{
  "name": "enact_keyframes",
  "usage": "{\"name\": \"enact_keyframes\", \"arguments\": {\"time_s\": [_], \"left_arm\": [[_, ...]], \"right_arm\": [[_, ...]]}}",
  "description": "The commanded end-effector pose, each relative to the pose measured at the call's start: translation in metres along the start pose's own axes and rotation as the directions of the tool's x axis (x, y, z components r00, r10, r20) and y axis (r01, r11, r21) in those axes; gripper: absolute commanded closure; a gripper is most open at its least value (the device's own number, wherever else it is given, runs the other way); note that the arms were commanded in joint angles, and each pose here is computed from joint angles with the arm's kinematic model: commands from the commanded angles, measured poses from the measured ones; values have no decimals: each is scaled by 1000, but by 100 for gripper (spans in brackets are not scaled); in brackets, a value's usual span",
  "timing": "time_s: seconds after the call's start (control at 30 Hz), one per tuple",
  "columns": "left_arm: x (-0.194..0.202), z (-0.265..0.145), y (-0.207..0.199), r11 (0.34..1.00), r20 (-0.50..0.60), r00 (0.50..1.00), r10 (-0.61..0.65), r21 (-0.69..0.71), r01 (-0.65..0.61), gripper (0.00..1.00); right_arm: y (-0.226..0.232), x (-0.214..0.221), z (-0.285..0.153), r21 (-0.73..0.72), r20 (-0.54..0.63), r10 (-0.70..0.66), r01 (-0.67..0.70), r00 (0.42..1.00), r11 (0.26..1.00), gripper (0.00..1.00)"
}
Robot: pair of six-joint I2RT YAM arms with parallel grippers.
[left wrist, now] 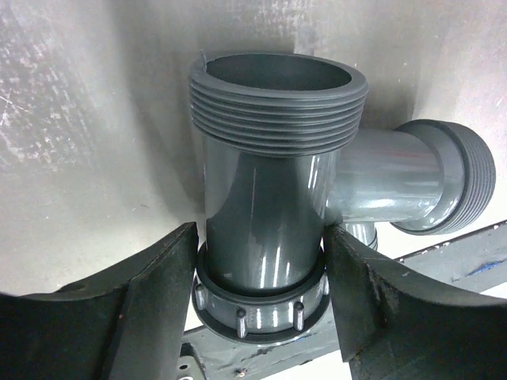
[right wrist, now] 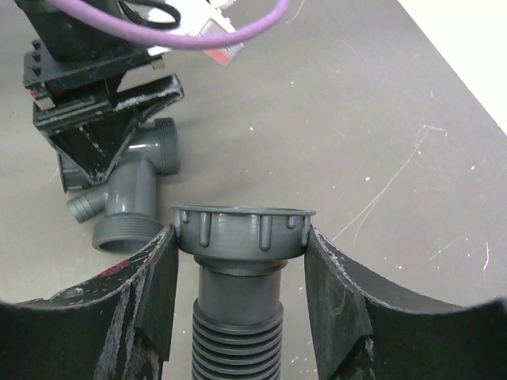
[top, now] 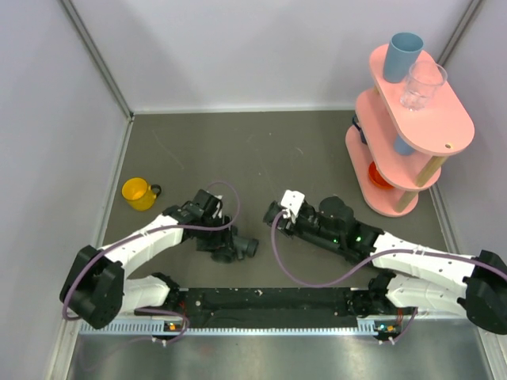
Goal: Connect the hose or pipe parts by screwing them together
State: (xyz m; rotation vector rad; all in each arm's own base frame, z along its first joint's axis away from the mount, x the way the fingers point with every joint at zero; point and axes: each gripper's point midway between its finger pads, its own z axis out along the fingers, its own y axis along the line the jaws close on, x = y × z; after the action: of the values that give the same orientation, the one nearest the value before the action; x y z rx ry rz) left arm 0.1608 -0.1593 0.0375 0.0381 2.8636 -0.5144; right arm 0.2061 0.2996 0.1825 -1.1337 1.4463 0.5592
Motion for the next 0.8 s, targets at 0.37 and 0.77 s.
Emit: {"name": "enact_keyframes", "arguments": {"time_s": [0.37,0.77], "left_arm": [[-14,9,-4,999,119,993,9,-47,-4,83],[-50,-13,-5,996,285,958,6,-85,19,100]], "right_arm": [[-4,-24,-7,4,90,-35,34,995,999,100],[11,-19,-3,-83,76,-46,53,996,995,100]]}}
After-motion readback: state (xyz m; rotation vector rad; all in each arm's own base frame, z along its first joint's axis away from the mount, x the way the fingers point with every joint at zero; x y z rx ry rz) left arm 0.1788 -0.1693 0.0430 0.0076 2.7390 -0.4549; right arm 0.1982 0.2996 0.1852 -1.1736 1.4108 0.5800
